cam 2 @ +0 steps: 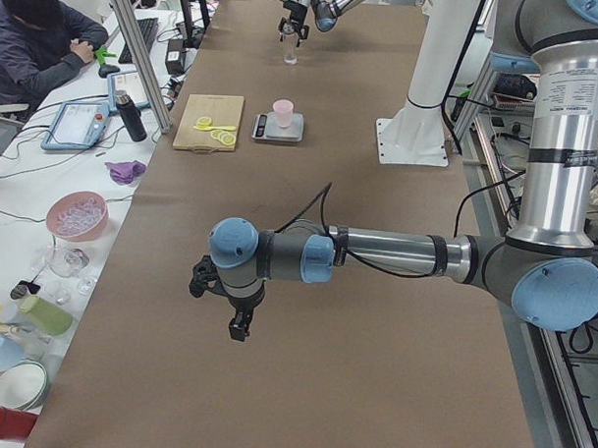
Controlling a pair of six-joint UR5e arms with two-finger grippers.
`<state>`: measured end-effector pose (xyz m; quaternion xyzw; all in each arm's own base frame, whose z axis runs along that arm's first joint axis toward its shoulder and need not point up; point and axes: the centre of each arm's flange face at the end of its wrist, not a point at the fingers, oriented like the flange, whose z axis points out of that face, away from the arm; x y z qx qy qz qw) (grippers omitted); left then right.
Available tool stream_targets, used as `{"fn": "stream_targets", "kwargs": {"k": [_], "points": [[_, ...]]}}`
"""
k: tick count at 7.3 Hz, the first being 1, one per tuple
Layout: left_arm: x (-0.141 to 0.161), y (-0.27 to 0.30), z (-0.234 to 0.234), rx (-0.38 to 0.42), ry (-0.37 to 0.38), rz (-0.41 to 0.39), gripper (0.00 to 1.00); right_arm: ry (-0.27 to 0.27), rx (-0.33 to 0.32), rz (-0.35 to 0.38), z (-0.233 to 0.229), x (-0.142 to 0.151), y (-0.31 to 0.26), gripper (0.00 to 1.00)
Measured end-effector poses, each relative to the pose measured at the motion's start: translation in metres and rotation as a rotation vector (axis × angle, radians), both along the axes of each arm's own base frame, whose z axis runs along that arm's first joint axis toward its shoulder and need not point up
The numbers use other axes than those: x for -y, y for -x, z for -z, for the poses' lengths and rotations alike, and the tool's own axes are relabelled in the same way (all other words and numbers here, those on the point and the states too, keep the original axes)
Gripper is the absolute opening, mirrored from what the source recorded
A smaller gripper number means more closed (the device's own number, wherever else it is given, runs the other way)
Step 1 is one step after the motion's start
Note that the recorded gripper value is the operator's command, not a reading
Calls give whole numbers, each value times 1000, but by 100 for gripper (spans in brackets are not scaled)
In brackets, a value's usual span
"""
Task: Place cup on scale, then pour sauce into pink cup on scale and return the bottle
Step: 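Move the right gripper to the glass sauce bottle's neck, then close the right gripper around the bottle's metal spout cap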
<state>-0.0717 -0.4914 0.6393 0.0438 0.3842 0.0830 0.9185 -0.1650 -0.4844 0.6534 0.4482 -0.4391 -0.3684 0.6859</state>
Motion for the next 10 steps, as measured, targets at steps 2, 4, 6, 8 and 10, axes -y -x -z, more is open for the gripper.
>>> {"fn": "stream_targets", "kwargs": {"k": [2,4,6,8,10], "points": [[0,0,-2,0,3,0,98,-3,2,5,2,1,5,99],[0,0,-3,0,5,0,98,-4,4,9,4,2,8,99],[0,0,-3,0,6,0,98,-1,6,16,5,1,11,99],[0,0,-4,0,7,0,98,2,8,21,4,0,11,99],[0,0,-4,0,8,0,98,3,9,23,4,0,11,99]]}}
